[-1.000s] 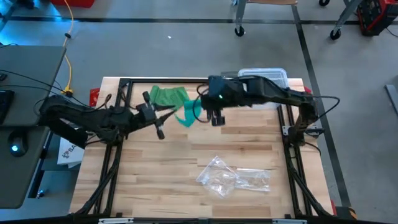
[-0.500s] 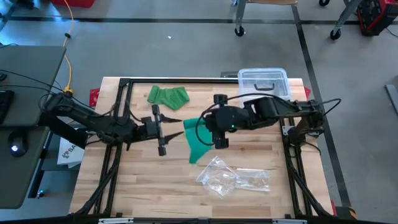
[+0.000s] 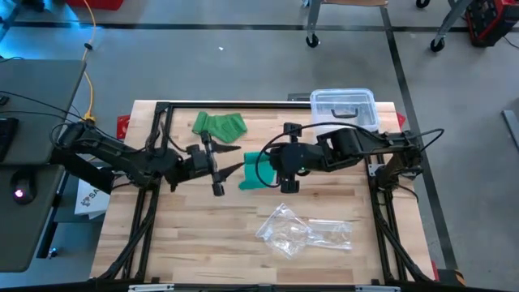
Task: Roll bandage
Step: Roll the blue bandage
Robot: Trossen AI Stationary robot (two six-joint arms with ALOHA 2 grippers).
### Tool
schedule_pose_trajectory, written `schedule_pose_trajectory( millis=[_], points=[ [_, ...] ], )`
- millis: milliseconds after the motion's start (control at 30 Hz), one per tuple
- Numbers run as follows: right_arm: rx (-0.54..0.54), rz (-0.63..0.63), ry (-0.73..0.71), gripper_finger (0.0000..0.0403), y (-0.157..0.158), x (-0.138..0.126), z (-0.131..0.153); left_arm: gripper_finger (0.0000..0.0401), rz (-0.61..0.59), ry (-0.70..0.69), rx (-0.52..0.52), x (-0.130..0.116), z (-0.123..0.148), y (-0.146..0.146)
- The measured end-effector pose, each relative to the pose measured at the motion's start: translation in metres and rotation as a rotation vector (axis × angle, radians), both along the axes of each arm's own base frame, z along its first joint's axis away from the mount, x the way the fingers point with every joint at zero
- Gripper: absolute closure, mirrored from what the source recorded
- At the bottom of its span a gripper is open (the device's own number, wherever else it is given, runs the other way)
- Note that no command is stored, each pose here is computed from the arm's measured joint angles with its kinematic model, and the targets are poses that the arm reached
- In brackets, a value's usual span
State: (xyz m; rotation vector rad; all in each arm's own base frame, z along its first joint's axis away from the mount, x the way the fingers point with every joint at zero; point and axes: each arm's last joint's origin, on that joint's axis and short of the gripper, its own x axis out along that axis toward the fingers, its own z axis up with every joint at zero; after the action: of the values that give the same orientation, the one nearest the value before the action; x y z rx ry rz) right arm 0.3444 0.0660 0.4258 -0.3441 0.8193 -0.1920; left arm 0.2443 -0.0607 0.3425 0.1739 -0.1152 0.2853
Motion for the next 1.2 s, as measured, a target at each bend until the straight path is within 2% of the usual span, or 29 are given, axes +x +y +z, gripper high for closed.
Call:
schedule_pose_trajectory(
  millis=[267,533,800,1033,1200],
  points=[
    [-0.013,0.001,-0.002,0.0396,0.002,-0.001,0.000,0.0193,-0.036,-0.010,-0.198,0.013,-0.010,0.016],
    [-0.020,-0.009,-0.015,0.0396,0.003,0.000,0.001,0.0202,-0.129,-0.016,-0.286,0.020,-0.014,0.027],
    [-0.030,-0.020,-0.035,0.0396,0.004,0.001,0.002,0.0203,-0.129,0.005,-0.283,0.029,-0.022,0.031],
    [-0.026,-0.008,-0.038,0.0396,0.010,0.000,0.002,0.0207,-0.173,-0.045,-0.283,0.030,-0.017,0.030],
    [-0.029,-0.004,-0.038,0.0396,0.013,-0.001,0.002,0.0250,-0.201,-0.046,-0.285,0.031,-0.014,0.032]
  ],
)
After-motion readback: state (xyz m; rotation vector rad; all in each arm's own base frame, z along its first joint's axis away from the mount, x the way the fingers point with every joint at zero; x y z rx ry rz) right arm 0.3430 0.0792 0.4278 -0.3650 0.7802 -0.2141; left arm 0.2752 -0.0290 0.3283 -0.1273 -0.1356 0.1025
